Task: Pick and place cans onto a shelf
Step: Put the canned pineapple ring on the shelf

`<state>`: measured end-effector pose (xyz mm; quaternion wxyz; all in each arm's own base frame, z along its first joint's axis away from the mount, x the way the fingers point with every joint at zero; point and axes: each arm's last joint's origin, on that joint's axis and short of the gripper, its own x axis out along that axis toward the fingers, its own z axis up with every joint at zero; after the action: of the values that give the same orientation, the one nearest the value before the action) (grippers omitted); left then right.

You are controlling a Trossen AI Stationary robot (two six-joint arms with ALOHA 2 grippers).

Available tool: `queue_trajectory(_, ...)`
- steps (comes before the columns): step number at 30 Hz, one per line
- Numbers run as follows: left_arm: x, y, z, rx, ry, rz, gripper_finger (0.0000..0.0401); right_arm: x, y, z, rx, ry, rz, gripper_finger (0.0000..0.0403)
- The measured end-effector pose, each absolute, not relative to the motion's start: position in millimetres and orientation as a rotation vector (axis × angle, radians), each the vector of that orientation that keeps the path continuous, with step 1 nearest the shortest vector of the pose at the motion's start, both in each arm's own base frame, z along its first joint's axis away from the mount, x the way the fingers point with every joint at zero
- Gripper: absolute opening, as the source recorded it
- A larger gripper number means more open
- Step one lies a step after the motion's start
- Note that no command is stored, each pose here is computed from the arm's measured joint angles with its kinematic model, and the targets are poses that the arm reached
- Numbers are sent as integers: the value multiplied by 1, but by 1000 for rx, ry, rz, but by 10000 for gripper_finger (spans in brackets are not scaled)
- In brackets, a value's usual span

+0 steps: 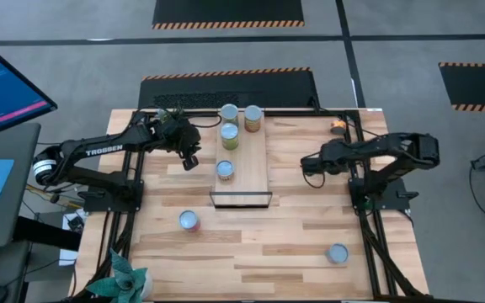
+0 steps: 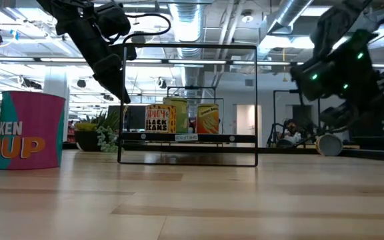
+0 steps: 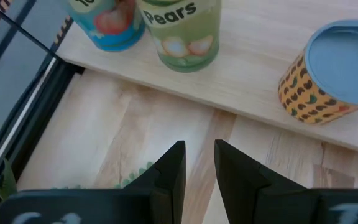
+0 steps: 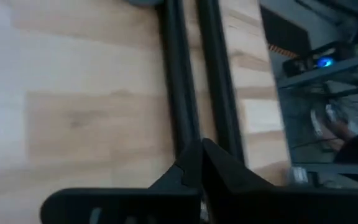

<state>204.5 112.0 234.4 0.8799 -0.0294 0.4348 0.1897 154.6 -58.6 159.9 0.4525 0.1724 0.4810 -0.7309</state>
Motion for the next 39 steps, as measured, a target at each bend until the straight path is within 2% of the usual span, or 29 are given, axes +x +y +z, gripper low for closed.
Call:
queue_trajectory(6,205,113,235,-65,891,410,73,163,-78,154,330,1200,-1737,42)
queue_trajectory(15,205,112,235,-139,877,436,73,153,-112,147,523,1097,-1858,76)
queue_trajectory(19,205,112,235,-141,877,437,73,151,-123,150,574,1068,-1894,113)
queue_trajectory(25,205,112,235,-142,877,437,73,151,-135,157,598,1005,-1936,196)
queue_trajectory(30,205,112,235,-157,873,445,73,148,-148,155,784,888,-1984,249)
queue_trajectory(34,205,112,235,-161,873,446,73,148,-159,154,859,791,-1983,259)
queue_trajectory(39,205,112,235,-161,873,446,73,152,-170,164,847,733,-1979,260)
